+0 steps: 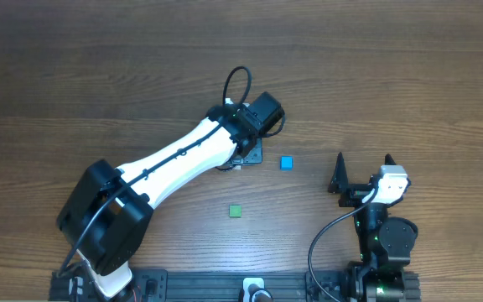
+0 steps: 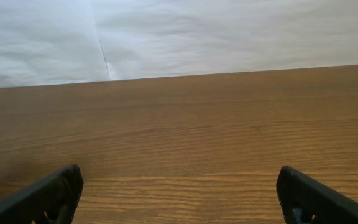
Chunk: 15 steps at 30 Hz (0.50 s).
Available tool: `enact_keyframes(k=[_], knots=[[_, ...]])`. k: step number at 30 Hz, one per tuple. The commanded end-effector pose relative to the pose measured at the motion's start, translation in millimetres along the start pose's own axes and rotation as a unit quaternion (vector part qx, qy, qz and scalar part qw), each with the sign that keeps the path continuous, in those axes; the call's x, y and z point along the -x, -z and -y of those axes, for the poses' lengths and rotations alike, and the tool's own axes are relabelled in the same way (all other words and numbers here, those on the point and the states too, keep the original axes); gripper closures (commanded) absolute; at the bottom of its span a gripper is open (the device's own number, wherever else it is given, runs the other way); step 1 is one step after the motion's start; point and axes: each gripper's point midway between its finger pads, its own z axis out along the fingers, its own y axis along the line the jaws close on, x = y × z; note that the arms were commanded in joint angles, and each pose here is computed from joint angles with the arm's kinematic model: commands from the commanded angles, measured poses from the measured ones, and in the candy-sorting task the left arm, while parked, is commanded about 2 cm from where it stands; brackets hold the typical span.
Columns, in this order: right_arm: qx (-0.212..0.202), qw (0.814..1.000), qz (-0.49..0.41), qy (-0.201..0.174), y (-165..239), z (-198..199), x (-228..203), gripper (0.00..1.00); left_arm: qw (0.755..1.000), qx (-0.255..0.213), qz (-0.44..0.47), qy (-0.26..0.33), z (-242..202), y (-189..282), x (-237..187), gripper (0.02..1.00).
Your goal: Stack Cubes
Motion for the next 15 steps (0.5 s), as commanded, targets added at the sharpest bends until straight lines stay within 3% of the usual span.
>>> enact_keyframes(k=[1, 15], knots=[[0.003, 1.0, 0.001, 0.003, 0.1, -0.4, -1.1, 0.009, 1.0, 0.012, -0.003, 0.01, -5.8, -5.3, 0.1, 0.818], [0.003, 1.0, 0.001, 0.003, 0.1, -0.4, -1.1, 0.009, 1.0, 0.012, -0.006, 0.011, -6.4, -5.5, -1.3, 0.809]])
